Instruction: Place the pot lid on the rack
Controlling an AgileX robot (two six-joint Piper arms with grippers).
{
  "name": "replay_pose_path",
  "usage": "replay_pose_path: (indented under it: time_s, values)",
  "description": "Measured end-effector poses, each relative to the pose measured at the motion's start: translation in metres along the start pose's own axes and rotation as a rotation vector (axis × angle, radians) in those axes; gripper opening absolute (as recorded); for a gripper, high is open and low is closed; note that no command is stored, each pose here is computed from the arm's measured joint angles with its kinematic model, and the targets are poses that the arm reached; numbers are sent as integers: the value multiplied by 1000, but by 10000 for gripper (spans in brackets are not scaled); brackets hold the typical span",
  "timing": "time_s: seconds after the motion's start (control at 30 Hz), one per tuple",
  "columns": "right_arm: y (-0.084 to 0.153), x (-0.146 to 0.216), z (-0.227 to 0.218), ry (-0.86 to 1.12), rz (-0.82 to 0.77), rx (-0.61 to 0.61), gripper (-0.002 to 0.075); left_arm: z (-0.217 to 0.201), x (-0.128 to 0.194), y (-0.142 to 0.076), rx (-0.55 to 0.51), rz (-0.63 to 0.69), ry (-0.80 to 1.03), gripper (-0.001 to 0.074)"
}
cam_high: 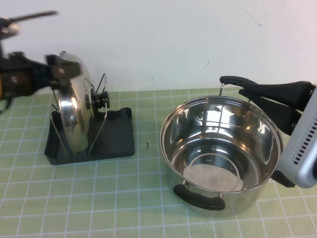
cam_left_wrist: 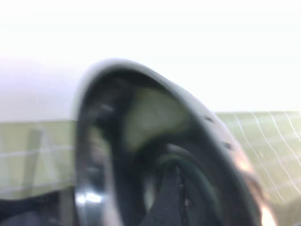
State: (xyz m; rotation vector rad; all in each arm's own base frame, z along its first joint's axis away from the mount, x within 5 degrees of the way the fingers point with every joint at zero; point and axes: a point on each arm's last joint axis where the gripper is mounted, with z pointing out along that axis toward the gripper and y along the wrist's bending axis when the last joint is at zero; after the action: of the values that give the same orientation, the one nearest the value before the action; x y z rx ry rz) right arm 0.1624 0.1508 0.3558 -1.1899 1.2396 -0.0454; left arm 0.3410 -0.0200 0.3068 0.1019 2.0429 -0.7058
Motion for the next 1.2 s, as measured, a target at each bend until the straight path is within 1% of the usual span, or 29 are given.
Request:
replay_pose_path:
  time_s: [0.13,0.23,0.3,0.4,0.43,0.47,0.53,0.6,0.63,0.7,0.77,0.83,0.87,0.93,1.0,1.1,1.13,1.2]
  values:
    - [-1,2,0,24,-27,9,-1,-26,-11,14,-31,-34,-54,574]
    - [-7,0,-1,36,-21,34,-1,-49,-18,18,-25,-53,-86,510]
    - [-15,-5,-2,42,19,68,-1,-64,-22,19,-18,-67,-106,430]
    - [-34,-14,-8,68,97,150,-1,-91,-28,21,-28,-71,-146,234]
    - [-41,-16,-12,82,122,182,-1,-100,-30,23,-41,-62,-164,155]
    - [-47,-18,-16,95,138,209,-1,-109,-32,24,-63,-46,-184,103]
    - [-59,-20,-23,143,151,266,-1,-125,-37,28,-143,-33,-243,43]
    - [-68,-20,-30,204,133,310,-1,-141,-43,33,-254,-15,-317,21]
    - [-70,-19,-32,232,116,322,-1,-150,-46,36,-326,8,-359,14]
    - [-74,-17,-35,299,72,333,-1,-165,-52,39,-466,79,-428,7]
    - [-76,-12,-38,376,5,334,-1,-179,-58,37,-608,184,-481,3]
    - [-77,-9,-41,437,-37,331,-1,-191,-61,35,-715,262,-513,3]
    - [-77,-7,-42,464,-50,328,-1,-195,-63,33,-752,291,-523,3]
    - [-77,-7,-44,493,-45,309,-1,-197,-65,27,-789,342,-532,3]
    - [-77,-11,-45,490,-24,259,-1,-192,-67,15,-790,408,-532,3]
    - [-77,-22,-47,444,-2,161,-1,-185,-70,-9,-787,508,-550,3]
    - [-78,-26,-48,426,6,144,-1,-183,-71,-22,-791,551,-565,3]
    - [-80,-33,-50,385,30,118,-1,-188,-72,-43,-833,603,-614,3]
